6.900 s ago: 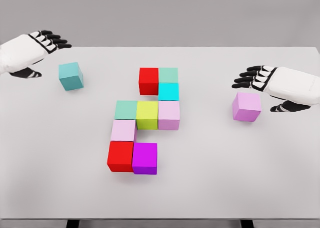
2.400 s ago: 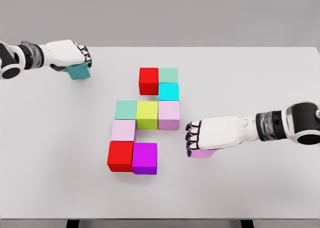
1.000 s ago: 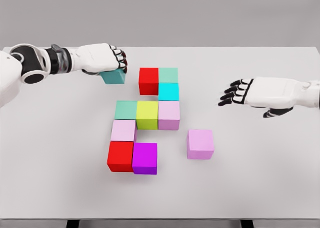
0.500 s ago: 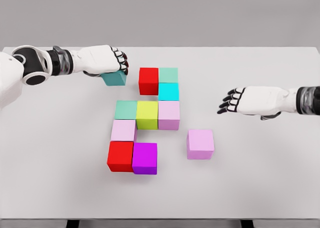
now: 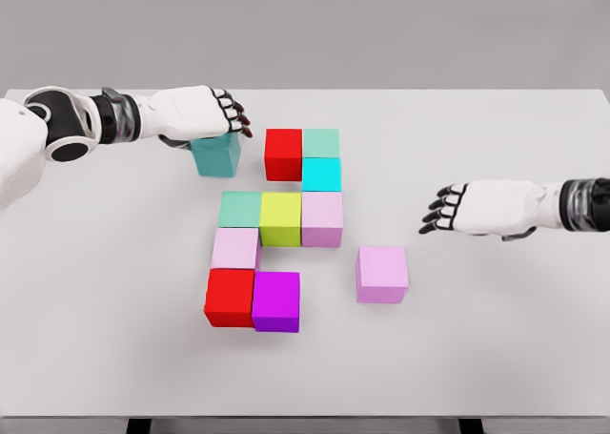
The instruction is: Assemble the squares on the desktop into the number 2
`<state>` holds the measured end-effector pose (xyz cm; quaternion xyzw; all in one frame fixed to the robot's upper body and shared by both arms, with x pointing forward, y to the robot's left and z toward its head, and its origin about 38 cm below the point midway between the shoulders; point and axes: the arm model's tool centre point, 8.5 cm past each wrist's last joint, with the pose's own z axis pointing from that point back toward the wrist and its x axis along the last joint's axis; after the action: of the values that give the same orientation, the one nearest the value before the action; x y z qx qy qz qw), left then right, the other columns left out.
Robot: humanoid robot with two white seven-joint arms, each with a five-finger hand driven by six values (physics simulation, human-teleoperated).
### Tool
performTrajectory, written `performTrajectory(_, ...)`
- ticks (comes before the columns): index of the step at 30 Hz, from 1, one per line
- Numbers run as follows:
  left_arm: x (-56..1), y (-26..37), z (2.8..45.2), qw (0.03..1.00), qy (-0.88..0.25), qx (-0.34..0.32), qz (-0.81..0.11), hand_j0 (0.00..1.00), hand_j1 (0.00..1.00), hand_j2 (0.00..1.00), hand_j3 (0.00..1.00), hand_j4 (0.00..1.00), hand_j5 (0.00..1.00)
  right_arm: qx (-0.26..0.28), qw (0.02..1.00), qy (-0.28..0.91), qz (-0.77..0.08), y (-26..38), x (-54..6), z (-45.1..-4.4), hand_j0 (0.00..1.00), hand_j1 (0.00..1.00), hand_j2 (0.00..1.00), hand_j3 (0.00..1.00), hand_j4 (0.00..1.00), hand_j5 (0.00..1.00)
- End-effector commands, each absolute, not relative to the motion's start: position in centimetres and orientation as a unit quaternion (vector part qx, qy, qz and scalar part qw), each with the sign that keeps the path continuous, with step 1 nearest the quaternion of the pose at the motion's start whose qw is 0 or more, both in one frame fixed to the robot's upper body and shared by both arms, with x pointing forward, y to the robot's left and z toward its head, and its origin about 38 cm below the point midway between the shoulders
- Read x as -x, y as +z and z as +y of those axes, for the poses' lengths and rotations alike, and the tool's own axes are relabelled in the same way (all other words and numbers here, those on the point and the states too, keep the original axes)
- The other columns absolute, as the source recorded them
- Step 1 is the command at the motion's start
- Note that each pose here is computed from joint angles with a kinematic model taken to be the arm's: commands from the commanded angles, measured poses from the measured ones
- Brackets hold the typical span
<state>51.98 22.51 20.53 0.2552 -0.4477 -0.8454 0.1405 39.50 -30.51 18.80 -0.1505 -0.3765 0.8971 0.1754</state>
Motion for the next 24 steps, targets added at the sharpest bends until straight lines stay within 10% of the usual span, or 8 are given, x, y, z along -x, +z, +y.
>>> performTrajectory(1, -52.2, 20.5, 22.9, 0.149, -0.843, -0.256, -0.448, 1.00, 1.00, 1.00, 1.00, 1.00, 1.00, 0.143, 0.159, 0.899, -0.383, 19.1, -38.8, -29.5, 1.00, 1.00, 1.00, 1.00, 1.00, 1.00)
performTrajectory(24, -48.9, 23.3, 31.8, 0.215, -0.817, -0.257, -0.469, 1.00, 1.00, 1.00, 1.00, 1.00, 1.00, 0.108, 0.121, 0.906, -0.391, 18.2, -36.2, -27.0, 1.00, 1.00, 1.00, 1.00, 1.00, 1.00)
